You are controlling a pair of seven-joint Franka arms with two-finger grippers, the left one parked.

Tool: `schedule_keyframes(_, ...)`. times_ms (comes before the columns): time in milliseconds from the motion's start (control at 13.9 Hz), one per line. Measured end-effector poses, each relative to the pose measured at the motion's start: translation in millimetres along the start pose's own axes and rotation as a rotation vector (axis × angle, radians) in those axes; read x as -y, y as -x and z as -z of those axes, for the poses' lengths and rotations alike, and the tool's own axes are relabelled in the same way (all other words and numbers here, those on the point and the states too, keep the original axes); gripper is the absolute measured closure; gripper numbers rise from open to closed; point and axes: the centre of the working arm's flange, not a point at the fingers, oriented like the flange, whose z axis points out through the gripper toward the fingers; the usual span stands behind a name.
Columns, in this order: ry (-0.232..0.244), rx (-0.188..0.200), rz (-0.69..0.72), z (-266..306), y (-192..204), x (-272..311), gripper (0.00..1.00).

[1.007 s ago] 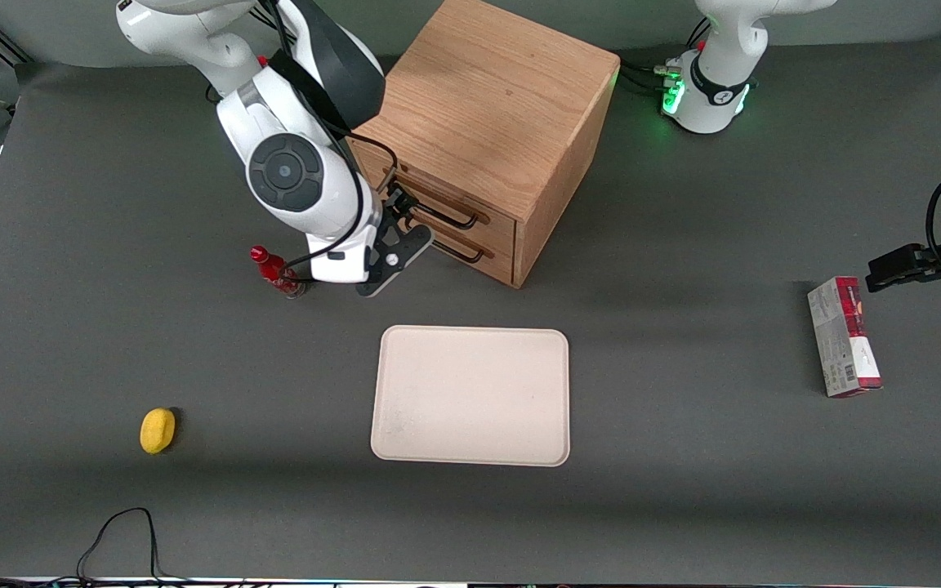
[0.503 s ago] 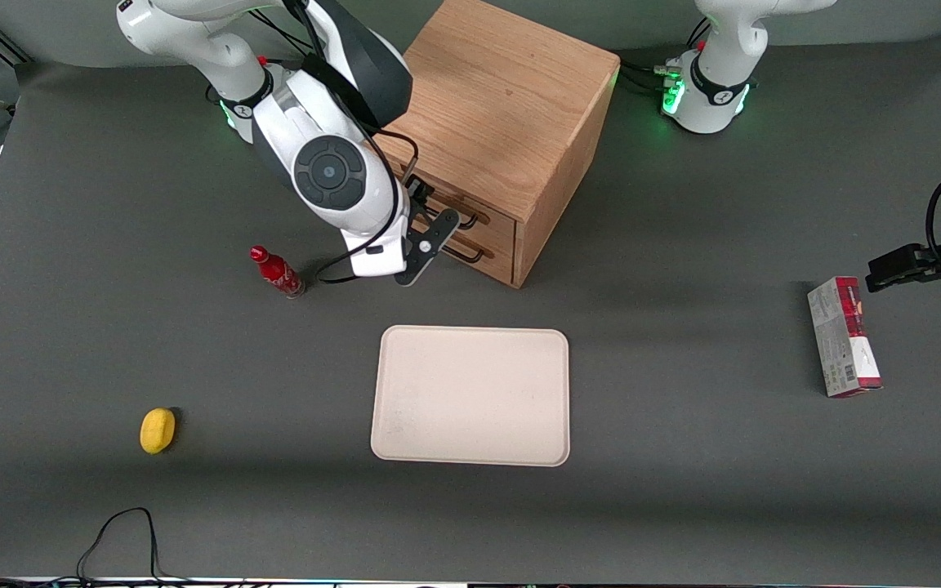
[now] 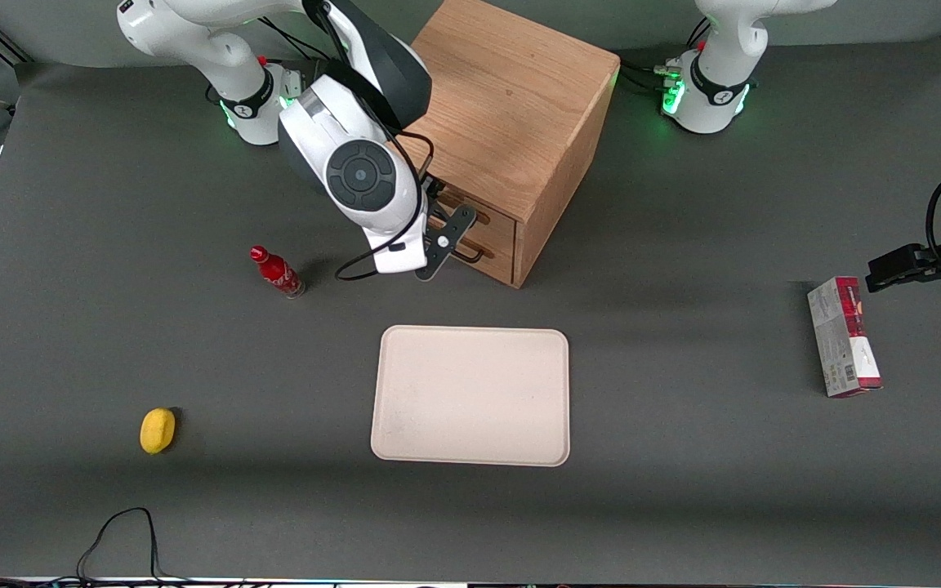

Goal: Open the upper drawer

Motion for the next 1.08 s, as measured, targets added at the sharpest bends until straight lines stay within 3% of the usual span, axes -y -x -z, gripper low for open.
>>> schedule_keyframes(359,-0.005,0.018,0.038,-14.0,-6.1,-3.6,0.0)
schedule_keyframes(719,-0.006,0.015,0.109,-27.6,-14.3,-10.7,0.0)
schedule_keyframes(1078,-0.007,0.007,0.092,-24.0,-10.2,-27.3,0.0)
